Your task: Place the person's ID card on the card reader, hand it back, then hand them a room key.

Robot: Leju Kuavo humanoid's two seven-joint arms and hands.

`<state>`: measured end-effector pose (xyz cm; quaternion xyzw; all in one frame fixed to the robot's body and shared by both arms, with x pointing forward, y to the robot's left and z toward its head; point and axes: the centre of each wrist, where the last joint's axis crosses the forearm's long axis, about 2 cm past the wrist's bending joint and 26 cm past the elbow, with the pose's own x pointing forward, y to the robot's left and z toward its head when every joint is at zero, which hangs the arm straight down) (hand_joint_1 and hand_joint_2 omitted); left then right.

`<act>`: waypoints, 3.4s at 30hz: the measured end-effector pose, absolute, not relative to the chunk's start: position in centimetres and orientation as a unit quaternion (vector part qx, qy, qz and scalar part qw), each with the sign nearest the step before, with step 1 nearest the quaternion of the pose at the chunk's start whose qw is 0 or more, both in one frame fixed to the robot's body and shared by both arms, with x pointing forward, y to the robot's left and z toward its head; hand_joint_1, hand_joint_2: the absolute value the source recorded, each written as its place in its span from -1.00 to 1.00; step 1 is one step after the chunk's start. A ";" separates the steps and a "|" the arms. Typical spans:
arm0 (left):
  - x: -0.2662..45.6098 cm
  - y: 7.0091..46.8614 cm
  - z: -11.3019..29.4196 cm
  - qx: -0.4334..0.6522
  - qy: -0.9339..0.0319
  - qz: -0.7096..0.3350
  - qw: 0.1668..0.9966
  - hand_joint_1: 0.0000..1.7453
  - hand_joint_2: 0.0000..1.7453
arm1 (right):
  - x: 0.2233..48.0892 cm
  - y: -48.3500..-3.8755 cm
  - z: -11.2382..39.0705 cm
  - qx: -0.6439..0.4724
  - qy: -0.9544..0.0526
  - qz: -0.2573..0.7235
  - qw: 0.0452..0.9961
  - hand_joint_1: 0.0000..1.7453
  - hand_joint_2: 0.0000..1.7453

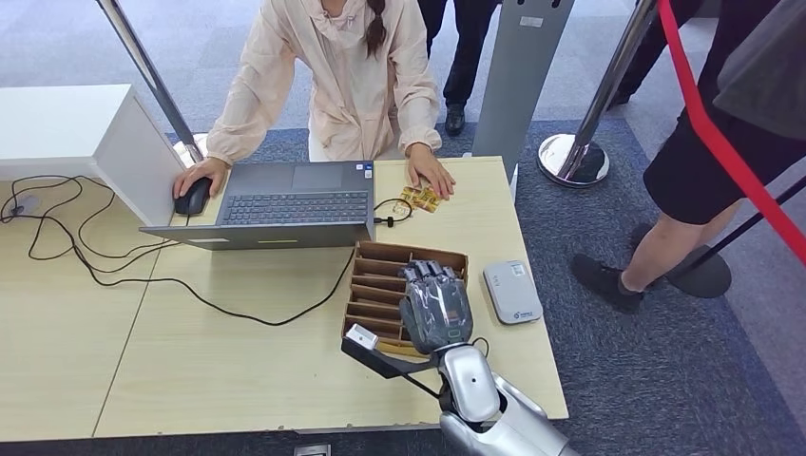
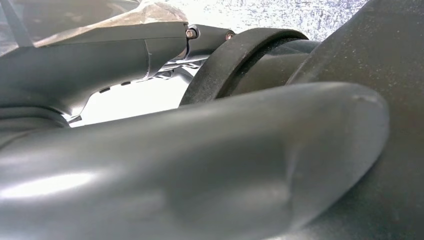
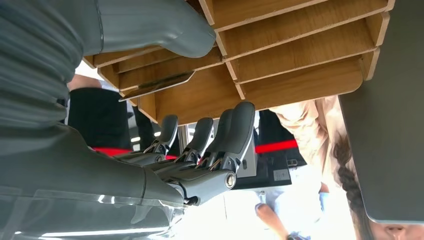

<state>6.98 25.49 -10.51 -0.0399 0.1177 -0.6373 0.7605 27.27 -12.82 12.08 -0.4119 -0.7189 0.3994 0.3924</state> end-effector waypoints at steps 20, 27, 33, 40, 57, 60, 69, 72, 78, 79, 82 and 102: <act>7.0 25.7 -10.5 -0.040 0.118 -0.637 0.761 -1.00 -1.00 | 27.3 -13.1 12.0 -0.442 -0.705 0.415 0.367 0.25 1.00; 7.0 25.7 -10.5 -0.041 0.117 -0.637 0.761 -1.00 -1.00 | 27.3 -13.3 11.9 -0.449 -0.699 0.422 0.363 0.38 1.00; 6.9 25.7 -10.5 -0.041 0.117 -0.637 0.761 -1.00 -1.00 | 27.3 -13.4 11.8 -0.452 -0.695 0.426 0.363 0.39 1.00; 6.9 25.7 -10.5 -0.042 0.117 -0.637 0.761 -1.00 -1.00 | 27.3 -13.4 11.9 -0.452 -0.694 0.426 0.364 0.45 1.00; 6.9 25.7 -10.5 -0.042 0.116 -0.637 0.761 -1.00 -1.00 | 27.3 -13.4 12.0 -0.451 -0.697 0.421 0.365 0.66 1.00; 6.9 25.7 -10.5 -0.042 0.116 -0.637 0.761 -1.00 -1.00 | 27.3 -13.4 12.1 -0.452 -0.699 0.419 0.363 0.72 1.00; 6.9 25.7 -10.5 -0.042 0.116 -0.637 0.761 -1.00 -1.00 | 27.3 -13.2 12.8 -0.454 -0.710 0.408 0.353 0.85 1.00; 6.9 25.7 -10.5 -0.042 0.116 -0.637 0.761 -1.00 -1.00 | 27.3 -13.3 13.0 -0.455 -0.713 0.403 0.350 0.84 1.00; 6.9 25.7 -10.5 -0.042 0.117 -0.637 0.761 -1.00 -1.00 | 27.4 -13.4 13.5 -0.456 -0.719 0.395 0.344 0.67 1.00; 6.9 25.7 -10.5 -0.042 0.117 -0.637 0.761 -1.00 -1.00 | 27.4 -13.4 13.5 -0.456 -0.720 0.394 0.344 0.60 1.00; 6.9 25.7 -10.5 -0.042 0.116 -0.637 0.761 -1.00 -1.00 | 27.4 -13.5 13.8 -0.440 -0.725 0.389 0.360 0.35 1.00; 6.7 25.9 -10.6 -0.046 0.113 -0.636 0.762 -1.00 -1.00 | 27.1 -20.2 22.4 -0.426 -0.733 0.383 0.366 -0.10 1.00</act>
